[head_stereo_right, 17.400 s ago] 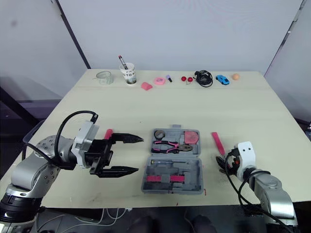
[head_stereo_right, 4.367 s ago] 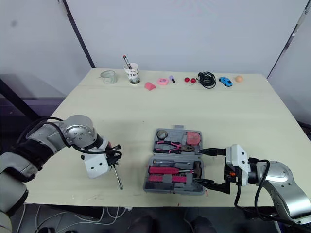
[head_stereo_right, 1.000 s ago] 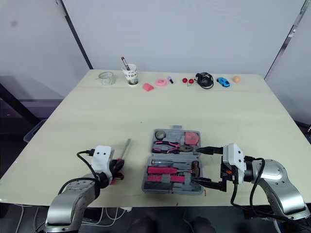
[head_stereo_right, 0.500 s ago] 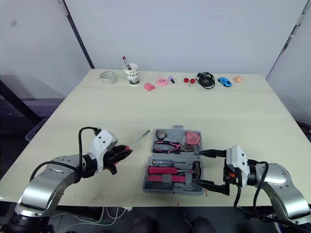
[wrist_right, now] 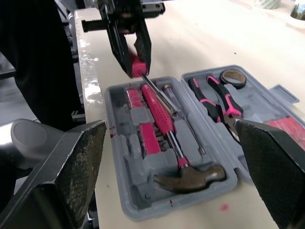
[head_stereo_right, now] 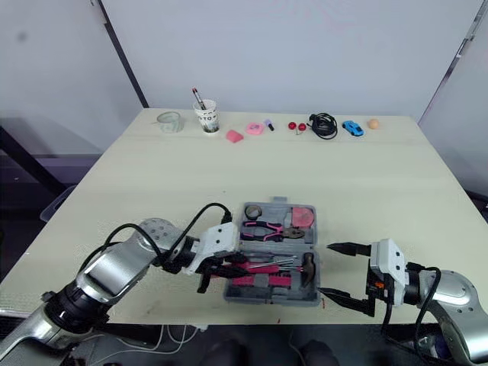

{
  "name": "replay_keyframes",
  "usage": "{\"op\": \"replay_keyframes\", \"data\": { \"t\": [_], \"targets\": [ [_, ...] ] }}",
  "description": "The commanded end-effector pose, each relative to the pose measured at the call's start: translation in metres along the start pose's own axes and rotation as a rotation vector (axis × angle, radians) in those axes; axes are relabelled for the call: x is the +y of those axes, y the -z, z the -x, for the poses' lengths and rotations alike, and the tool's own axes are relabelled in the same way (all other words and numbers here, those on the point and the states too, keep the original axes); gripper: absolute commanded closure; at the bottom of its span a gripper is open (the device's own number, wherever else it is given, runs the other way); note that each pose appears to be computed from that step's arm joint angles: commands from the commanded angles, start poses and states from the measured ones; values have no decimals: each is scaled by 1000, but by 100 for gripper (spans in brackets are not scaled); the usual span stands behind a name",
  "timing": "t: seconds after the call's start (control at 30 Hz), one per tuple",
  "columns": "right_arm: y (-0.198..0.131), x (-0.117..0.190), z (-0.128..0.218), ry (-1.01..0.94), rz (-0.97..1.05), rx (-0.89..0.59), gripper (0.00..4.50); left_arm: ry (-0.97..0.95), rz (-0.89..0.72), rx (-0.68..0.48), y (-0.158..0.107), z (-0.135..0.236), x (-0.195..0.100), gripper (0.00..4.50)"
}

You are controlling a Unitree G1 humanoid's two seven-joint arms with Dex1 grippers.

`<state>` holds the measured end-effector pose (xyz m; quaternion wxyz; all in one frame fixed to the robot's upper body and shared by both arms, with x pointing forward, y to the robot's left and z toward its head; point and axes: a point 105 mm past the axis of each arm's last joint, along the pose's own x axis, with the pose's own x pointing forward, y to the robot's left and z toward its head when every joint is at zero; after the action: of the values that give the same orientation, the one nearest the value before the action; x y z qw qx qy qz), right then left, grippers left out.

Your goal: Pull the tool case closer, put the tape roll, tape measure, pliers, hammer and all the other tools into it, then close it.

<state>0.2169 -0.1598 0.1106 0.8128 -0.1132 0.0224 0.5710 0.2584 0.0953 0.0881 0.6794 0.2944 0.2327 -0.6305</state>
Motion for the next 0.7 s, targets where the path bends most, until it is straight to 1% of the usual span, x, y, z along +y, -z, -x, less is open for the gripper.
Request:
{"op": "replay_keyframes", "data": {
  "t": [0.03, 0.23, 0.7],
  "targets": [
    [-5, -1, 8, 9, 36, -1, 0, 54, -48, 17, -5, -7, -6, 393],
    [1, 5, 12, 10, 27, 11, 0, 108, -9, 78, -1, -25, -11, 393],
    [0, 10, 8, 10, 21, 8, 0, 198, -87, 152, -14, -39, -16, 393]
  ]
}}
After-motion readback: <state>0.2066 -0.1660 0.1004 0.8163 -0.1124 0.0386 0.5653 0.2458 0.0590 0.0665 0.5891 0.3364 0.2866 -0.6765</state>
